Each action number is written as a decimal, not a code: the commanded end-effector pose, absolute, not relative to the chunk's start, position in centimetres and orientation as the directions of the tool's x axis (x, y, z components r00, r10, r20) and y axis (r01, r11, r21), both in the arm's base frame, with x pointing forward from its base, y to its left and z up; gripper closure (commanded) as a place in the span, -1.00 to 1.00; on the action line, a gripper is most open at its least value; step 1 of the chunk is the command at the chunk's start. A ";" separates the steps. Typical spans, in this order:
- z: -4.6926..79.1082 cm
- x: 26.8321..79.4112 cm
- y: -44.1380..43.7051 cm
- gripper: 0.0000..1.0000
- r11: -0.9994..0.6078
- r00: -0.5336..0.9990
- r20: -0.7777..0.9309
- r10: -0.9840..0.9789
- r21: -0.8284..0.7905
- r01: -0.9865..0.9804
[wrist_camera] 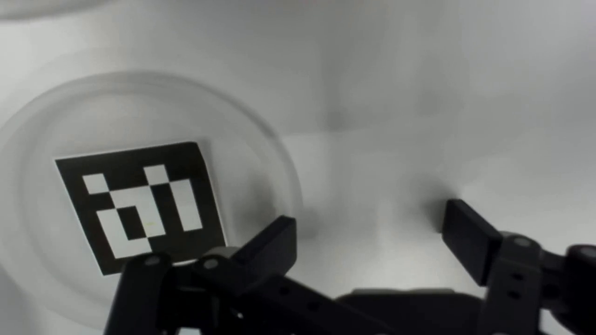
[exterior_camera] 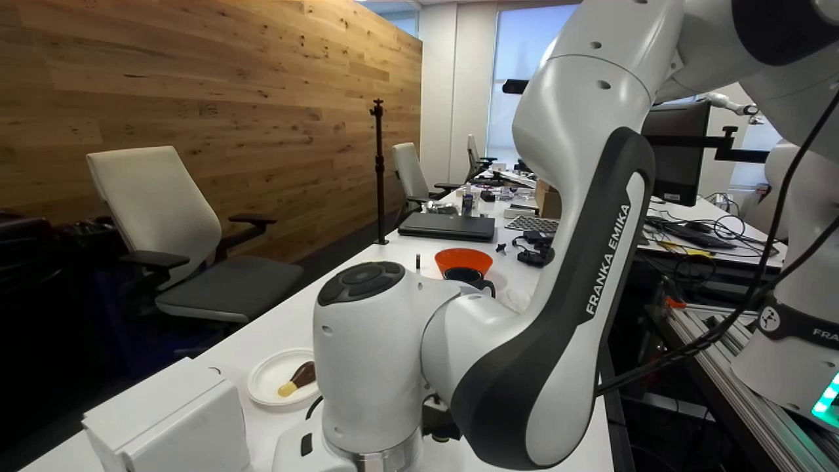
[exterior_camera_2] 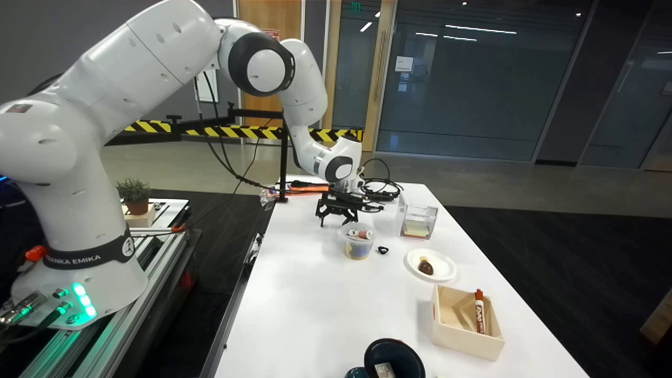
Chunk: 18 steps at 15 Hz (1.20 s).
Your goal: Put the lid on the clear bowl.
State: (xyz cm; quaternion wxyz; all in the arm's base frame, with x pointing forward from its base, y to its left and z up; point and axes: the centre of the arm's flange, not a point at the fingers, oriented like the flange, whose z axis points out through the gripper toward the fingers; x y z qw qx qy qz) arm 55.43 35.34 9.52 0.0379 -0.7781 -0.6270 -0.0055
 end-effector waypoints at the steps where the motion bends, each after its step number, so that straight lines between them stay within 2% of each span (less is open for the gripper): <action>1: 8.9 56.2 35.9 -0.17 -0.179 0.180 0.045 0.983 -0.026 0.983; 4: 9.0 56.0 36.2 0.20 -0.174 0.175 0.039 0.984 -0.035 0.984; 9: 9.1 56.0 36.3 0.96 -0.174 0.176 0.046 0.983 -0.049 0.984; 17: 9.1 56.0 36.3 1.00 -0.189 0.192 0.062 0.979 -0.047 0.981; 18: 11.2 55.7 36.1 1.00 -0.194 0.197 0.066 0.978 -0.048 0.980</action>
